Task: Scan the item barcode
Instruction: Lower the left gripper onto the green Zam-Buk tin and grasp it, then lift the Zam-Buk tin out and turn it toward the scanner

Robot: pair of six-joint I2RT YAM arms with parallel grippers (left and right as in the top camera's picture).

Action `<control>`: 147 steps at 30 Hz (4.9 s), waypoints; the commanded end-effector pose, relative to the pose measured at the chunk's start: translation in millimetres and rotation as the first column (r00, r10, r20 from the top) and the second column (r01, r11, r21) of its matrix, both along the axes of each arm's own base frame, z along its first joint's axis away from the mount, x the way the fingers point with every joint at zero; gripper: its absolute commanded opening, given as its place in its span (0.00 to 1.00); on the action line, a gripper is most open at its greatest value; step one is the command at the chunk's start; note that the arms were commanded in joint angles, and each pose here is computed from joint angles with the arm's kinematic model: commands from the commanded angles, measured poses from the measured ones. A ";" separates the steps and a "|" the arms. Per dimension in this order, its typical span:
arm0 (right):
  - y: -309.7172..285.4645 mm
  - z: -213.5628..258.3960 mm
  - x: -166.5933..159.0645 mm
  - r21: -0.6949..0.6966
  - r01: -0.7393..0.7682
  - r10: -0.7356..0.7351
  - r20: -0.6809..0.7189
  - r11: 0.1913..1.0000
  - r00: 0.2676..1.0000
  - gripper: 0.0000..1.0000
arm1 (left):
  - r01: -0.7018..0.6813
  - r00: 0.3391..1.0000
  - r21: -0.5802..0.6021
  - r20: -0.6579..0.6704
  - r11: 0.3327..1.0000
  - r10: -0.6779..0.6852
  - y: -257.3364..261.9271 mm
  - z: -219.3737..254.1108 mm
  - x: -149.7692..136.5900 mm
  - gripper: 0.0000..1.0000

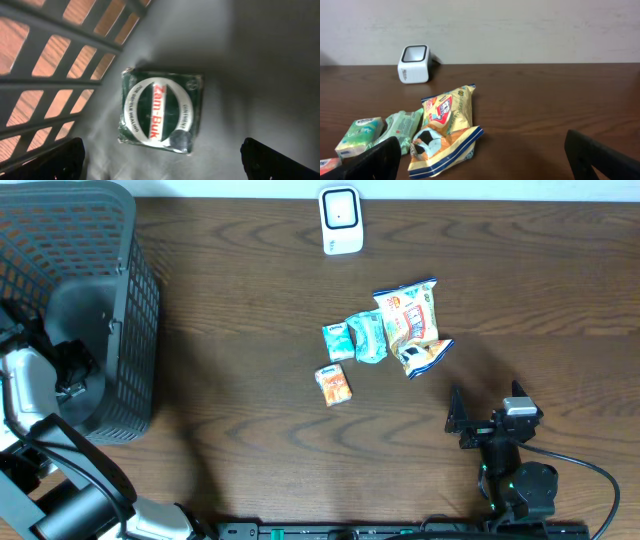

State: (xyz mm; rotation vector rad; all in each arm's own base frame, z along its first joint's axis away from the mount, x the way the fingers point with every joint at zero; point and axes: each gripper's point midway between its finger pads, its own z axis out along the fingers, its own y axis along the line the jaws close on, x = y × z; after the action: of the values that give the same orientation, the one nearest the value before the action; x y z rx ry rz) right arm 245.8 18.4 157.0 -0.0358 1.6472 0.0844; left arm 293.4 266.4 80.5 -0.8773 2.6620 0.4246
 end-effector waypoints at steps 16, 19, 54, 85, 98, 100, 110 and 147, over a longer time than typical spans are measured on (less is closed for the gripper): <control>-1.6 -0.8 -0.1 -0.012 0.006 -0.006 0.001 1.000 1.000 0.99 | -0.022 1.000 -0.071 -0.012 0.997 0.021 1.4 -34.1 -2.1 0.98; -1.7 -0.8 -0.1 -0.012 0.006 -0.006 0.001 1.000 1.000 0.99 | -0.023 0.999 -0.081 -0.024 0.996 0.021 1.8 -43.6 -1.5 0.98; -1.6 -0.8 -0.1 -0.012 0.006 -0.006 0.001 1.000 1.000 0.99 | 0.054 0.995 -0.221 0.094 0.974 -0.034 -18.7 -60.5 25.6 0.50; -1.6 -0.8 -0.1 -0.012 0.006 -0.006 0.001 1.000 1.000 0.99 | 0.319 0.427 -0.207 0.902 0.925 0.055 -91.5 246.8 91.0 0.47; -1.6 -0.8 -0.1 -0.012 0.006 -0.006 0.000 1.000 1.000 0.99 | 0.760 0.327 -0.148 0.929 0.632 -0.175 -297.0 273.1 109.9 0.47; -1.7 -0.8 -0.1 -0.012 0.006 -0.006 0.001 1.000 1.000 0.99 | 0.769 0.368 -0.154 0.901 0.621 -0.232 -319.1 255.5 108.9 0.47; -1.6 -0.8 -0.1 -0.012 0.006 -0.006 0.001 1.000 1.000 0.99 | 0.626 0.661 -0.117 0.604 0.771 -0.445 -363.9 150.2 95.1 0.47; -1.6 -0.8 -0.1 -0.012 0.006 -0.006 0.001 1.000 1.000 0.99 | 0.679 0.734 -0.301 0.274 0.670 -0.621 -460.6 -26.6 88.6 0.87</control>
State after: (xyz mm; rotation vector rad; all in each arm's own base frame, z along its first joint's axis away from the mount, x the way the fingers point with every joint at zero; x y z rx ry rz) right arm 245.8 18.4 157.0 -0.0358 1.6472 0.0844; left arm 380.4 -191.9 49.1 0.0306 2.7280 -0.3319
